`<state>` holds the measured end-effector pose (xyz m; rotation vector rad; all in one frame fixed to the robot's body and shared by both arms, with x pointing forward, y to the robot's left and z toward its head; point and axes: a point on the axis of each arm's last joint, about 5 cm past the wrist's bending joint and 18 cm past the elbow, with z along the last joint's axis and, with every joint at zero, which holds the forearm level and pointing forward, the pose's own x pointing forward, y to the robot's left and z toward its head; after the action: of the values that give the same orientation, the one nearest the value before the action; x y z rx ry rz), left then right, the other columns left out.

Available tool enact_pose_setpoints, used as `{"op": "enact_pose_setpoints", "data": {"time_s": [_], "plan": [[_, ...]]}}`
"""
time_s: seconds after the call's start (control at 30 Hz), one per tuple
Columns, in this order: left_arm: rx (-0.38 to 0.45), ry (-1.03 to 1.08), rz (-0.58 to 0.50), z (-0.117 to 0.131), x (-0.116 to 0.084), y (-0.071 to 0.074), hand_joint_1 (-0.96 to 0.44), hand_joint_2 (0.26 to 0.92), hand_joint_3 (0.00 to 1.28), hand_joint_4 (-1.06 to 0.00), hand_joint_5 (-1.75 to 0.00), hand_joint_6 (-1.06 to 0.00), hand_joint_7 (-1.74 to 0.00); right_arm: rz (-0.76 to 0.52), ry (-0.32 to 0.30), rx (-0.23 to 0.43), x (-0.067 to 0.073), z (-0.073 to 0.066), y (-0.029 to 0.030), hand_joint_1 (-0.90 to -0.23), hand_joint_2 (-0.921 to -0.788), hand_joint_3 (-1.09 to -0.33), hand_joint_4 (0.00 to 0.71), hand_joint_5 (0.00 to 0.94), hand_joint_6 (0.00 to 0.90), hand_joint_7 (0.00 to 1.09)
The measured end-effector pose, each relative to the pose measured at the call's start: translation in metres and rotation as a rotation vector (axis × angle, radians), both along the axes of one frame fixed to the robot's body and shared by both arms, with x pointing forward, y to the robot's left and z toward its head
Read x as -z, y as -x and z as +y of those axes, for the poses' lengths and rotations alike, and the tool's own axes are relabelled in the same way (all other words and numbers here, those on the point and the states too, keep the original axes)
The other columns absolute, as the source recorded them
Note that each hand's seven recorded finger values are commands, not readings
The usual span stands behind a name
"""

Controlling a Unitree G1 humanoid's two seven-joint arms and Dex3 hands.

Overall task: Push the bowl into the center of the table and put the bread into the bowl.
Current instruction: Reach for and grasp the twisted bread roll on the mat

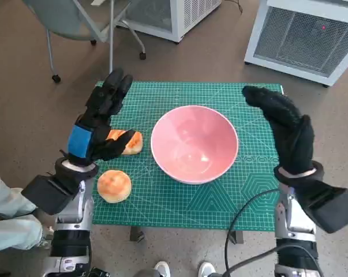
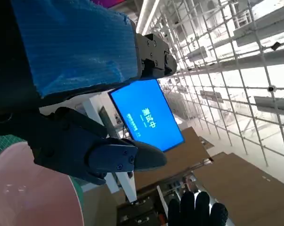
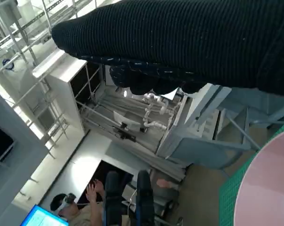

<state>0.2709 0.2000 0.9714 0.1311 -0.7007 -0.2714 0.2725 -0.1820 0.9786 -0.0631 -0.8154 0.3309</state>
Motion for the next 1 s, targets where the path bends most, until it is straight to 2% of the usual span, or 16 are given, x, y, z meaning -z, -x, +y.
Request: {"op": "enact_pose_setpoints", "data": {"time_s": [0.4, 0.57, 0.67, 0.8, 1.0], "plan": [[0.016, -0.087, -0.01, 0.011, -0.001, 0.0, -0.55, 0.921, 0.3, -0.21, 0.0, -0.21, -0.09, -0.009, 0.01, 0.003, 0.0, 0.005, 0.0051, -0.686, -0.921, -0.785, 0.142, 0.0, -0.001, 0.49], [-0.059, -0.302, -0.03, 0.031, -0.008, 0.002, -0.54, 0.921, 0.25, -0.15, 0.0, -0.17, -0.06, -0.03, 0.017, 0.001, -0.004, 0.007, 0.0073, -0.686, -0.921, -0.785, 0.142, 0.0, -0.001, 0.49], [-0.137, -0.476, -0.017, 0.045, -0.015, 0.003, -0.52, 0.911, 0.1, -0.14, 0.0, -0.18, -0.05, -0.041, 0.018, 0.001, -0.005, 0.007, 0.009, -0.687, -0.921, -0.784, 0.143, 0.0, -0.001, 0.49], [-0.241, -0.719, 0.08, 0.063, -0.028, 0.002, -0.42, 0.839, 0.02, -0.12, 0.0, -0.22, -0.05, -0.052, 0.02, 0.001, -0.007, 0.007, 0.0109, -0.683, -0.921, -0.783, 0.143, 0.001, -0.001, 0.49], [-0.343, -0.883, 0.289, 0.074, -0.042, -0.002, -0.26, 0.773, 0.0, -0.1, 0.0, -0.25, -0.04, -0.055, 0.025, 0.004, -0.007, 0.007, 0.0112, -0.688, -0.921, -0.778, 0.146, 0.002, -0.001, 0.48]]}}
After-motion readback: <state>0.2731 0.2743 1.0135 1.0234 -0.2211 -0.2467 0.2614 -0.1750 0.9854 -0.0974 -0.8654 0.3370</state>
